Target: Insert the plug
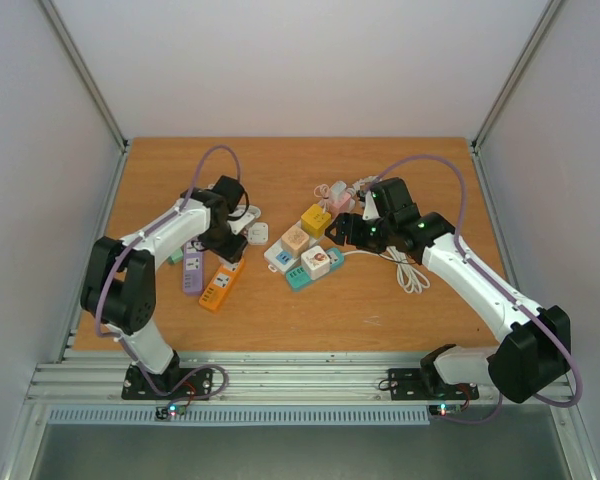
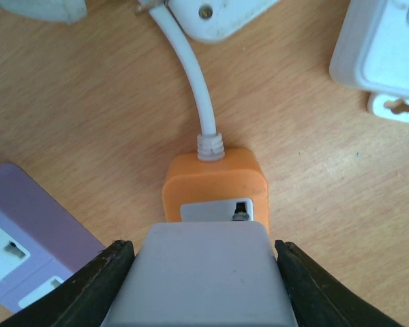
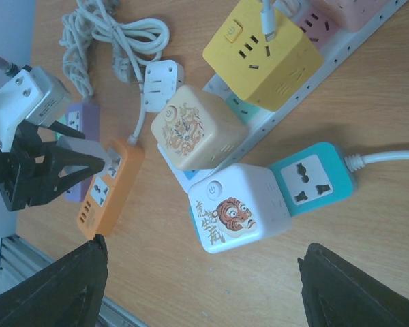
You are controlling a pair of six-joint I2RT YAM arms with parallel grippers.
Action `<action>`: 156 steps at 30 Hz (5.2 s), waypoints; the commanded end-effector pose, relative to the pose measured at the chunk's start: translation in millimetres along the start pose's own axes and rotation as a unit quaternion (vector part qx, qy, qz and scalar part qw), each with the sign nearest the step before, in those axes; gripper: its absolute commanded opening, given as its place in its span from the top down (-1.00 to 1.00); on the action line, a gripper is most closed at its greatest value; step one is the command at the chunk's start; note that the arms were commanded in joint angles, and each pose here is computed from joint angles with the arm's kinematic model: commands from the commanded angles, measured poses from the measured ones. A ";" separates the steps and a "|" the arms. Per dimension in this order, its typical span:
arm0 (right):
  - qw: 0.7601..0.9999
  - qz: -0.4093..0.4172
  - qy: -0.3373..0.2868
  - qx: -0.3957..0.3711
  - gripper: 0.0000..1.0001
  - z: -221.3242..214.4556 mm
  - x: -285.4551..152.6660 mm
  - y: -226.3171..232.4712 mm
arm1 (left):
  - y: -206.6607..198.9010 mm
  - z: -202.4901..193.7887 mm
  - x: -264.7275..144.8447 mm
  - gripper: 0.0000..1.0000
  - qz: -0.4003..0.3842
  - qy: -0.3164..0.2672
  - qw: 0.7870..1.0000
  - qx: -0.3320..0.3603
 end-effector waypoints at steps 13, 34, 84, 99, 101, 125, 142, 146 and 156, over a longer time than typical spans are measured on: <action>1.000 0.010 -0.005 -0.014 -0.56 -1.5 -2.5 3.3 | -25.6 6.5 25.9 0.25 -0.015 -0.004 0.999 -0.028; 1.000 0.009 -0.007 -0.012 -0.57 -0.2 -4.6 4.6 | -43.1 9.7 30.7 0.03 0.062 -0.011 0.992 -0.113; 1.000 -0.023 0.004 0.015 -0.55 -2.0 -0.2 -4.5 | 11.0 146.5 39.7 -0.33 0.071 -0.119 0.958 -0.251; 1.000 -0.025 0.004 0.012 -0.54 -1.3 1.4 -5.2 | 2.7 131.5 77.8 -0.38 0.047 -0.054 0.966 -0.250; 1.000 -0.025 0.003 0.013 -0.55 -1.0 1.3 -4.8 | 3.5 129.7 79.5 -0.38 0.050 -0.050 0.965 -0.253; 1.000 -0.010 -0.007 -0.014 -0.54 0.4 -3.0 1.1 | 5.5 137.0 -32.2 -0.02 0.045 -0.207 0.942 -0.259; 0.980 0.103 -0.043 -0.163 -0.61 -22.7 -4.8 99.6 | -39.0 64.8 -161.0 0.00 -0.151 -0.385 0.843 -0.343; 0.974 0.120 -0.029 -0.188 -0.59 -31.9 8.1 127.0 | -47.1 47.4 -174.4 -0.06 -0.229 -0.397 0.812 -0.362; 0.958 0.152 -0.039 -0.241 -0.48 -36.7 46.5 190.0 | -43.1 14.1 -189.9 -0.06 -0.280 -0.410 0.763 -0.414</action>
Point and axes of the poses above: each gripper's point midway between its finger pads, its own x axis out along the fingers, its own y axis along the line the jaws close on, z = x × y, the point moved 5 cm from there along -x, back along the fingers, and after that the axes turned 8 degrees about x, right-handed, at the moved point
